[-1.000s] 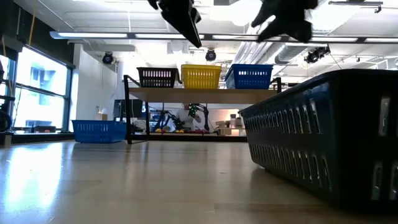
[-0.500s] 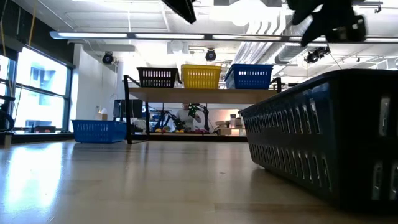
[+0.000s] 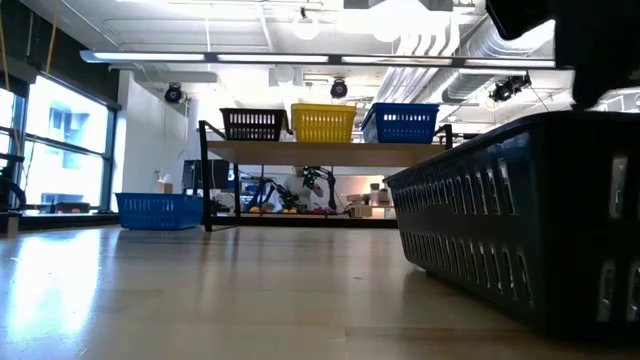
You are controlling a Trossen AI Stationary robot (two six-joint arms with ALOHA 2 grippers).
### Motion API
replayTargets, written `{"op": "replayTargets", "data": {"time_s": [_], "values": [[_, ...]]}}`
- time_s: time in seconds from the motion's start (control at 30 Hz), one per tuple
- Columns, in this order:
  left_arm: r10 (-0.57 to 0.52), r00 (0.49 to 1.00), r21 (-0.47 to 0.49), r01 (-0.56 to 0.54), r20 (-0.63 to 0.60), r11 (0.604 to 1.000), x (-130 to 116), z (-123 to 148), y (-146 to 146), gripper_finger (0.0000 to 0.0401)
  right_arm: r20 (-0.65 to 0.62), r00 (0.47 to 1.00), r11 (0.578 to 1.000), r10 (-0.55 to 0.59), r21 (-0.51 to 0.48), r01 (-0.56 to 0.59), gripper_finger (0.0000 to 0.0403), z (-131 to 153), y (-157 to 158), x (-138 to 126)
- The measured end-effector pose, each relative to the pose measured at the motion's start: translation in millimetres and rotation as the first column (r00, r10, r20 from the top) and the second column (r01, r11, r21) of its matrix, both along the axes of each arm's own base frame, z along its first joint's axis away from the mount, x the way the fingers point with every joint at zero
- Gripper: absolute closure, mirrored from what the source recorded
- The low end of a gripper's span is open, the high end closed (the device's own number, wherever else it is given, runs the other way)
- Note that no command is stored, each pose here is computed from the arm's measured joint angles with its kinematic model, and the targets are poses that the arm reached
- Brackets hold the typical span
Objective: Stack baskets on shelf by color
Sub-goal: Stack the center black bin on top of the black bin on the shelf
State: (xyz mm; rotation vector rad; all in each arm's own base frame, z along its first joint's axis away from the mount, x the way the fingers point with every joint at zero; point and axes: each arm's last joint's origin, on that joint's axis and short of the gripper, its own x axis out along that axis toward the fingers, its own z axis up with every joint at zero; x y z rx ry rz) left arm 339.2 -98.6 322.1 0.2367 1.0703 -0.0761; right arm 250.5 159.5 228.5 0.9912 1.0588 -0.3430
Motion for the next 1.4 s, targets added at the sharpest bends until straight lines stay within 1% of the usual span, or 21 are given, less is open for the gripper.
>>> {"op": "replayTargets", "data": {"time_s": [0.23, 0.4, 0.6, 0.8, 0.9, 1.0, 1.1, 1.13, 1.27, 1.4], "values": [[0.023, 0.999, 0.000, -0.023, 0.036, 1.000, -6, 1, -24, 0.0286, -0.072, 0.997, 1.000, 0.019, -0.012, -0.020, 0.0268, -19, 9, 4], [0.020, 0.997, -0.028, -0.018, 0.075, 0.999, -7, 3, -35, 0.0286, -0.131, 0.991, 0.999, 0.020, -0.039, -0.026, 0.0268, -38, 12, 9], [0.009, 0.994, -0.046, -0.004, 0.112, 0.999, -6, 5, -41, 0.0286, -0.182, 0.983, 0.997, 0.018, -0.066, -0.030, 0.0268, -57, 16, 14], [0.024, 0.992, -0.060, -0.017, 0.122, 0.998, -5, 5, -41, 0.0286, -0.174, 0.985, 0.998, 0.017, -0.064, -0.029, 0.0273, -62, 18, 17], [0.026, 0.992, -0.061, -0.019, 0.122, 0.998, -5, 5, -41, 0.0286, -0.153, 0.988, 0.997, 0.006, -0.080, -0.018, 0.0295, -62, 18, 18], [0.026, 0.991, -0.065, -0.018, 0.130, 0.998, -4, 6, -41, 0.0286, -0.130, 0.991, 0.996, -0.006, -0.094, -0.006, 0.0336, -61, 17, 19], [0.027, 0.991, -0.066, -0.018, 0.132, 0.998, -4, 6, -41, 0.0286, -0.105, 0.994, 0.993, -0.022, -0.121, 0.009, 0.0386, -61, 17, 20], [0.026, 0.991, -0.065, -0.018, 0.132, 0.998, -4, 6, -41, 0.0286, -0.095, 0.995, 0.992, -0.024, -0.127, 0.012, 0.0394, -61, 17, 21], [0.026, 0.991, -0.065, -0.018, 0.132, 0.998, -4, 5, -41, 0.0286, -0.042, 0.998, 0.990, -0.049, -0.138, 0.043, 0.0391, -59, 17, 25], [0.023, 0.990, -0.049, -0.016, 0.137, 0.999, -4, 6, -41, 0.0286, 0.049, 0.997, 0.985, -0.062, -0.155, 0.069, 0.0399, -55, 17, 31]]}}
